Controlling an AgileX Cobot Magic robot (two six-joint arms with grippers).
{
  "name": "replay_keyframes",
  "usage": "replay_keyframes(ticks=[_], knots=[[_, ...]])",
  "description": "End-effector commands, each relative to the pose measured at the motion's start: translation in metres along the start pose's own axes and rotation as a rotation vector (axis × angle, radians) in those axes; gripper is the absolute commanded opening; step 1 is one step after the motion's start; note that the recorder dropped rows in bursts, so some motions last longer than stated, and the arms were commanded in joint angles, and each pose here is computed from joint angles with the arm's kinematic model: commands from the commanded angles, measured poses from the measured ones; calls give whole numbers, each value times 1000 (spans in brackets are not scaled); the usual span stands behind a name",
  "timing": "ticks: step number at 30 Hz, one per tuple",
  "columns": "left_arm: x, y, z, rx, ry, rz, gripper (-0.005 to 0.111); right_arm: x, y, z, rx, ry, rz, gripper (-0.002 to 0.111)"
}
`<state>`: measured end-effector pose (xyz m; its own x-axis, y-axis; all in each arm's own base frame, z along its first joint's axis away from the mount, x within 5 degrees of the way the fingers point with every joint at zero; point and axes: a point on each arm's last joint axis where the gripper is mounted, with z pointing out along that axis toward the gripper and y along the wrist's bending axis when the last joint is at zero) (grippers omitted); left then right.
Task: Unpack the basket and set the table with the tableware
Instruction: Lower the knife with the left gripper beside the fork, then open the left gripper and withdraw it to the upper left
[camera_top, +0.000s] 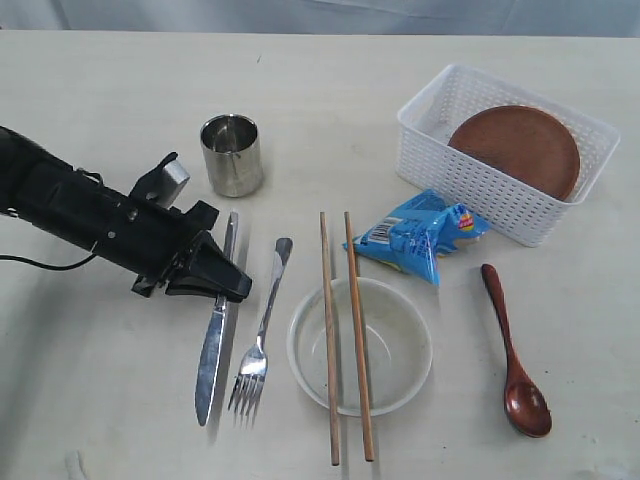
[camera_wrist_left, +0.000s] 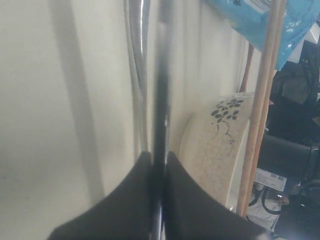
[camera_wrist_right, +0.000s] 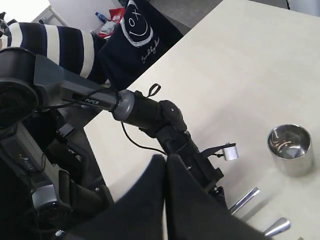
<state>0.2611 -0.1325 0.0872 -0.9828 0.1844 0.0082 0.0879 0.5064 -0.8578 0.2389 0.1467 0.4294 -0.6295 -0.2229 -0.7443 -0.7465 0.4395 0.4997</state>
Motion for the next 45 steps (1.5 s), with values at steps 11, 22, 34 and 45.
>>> replay_keyframes(ticks=[11, 22, 34, 45], knots=[[-1, -12, -6, -168, -29, 105, 0, 1, -2, -4, 40, 10, -14, 0], [-2, -13, 13, -308, -77, 43, 1, 1, -2, -4, 40, 10, -14, 0], [-3, -12, 13, -324, -84, 48, 27, 1, -2, -4, 38, 13, -16, 0], [1, -36, -9, -329, -82, 165, 26, 5, -9, -5, 120, 59, -21, 0]])
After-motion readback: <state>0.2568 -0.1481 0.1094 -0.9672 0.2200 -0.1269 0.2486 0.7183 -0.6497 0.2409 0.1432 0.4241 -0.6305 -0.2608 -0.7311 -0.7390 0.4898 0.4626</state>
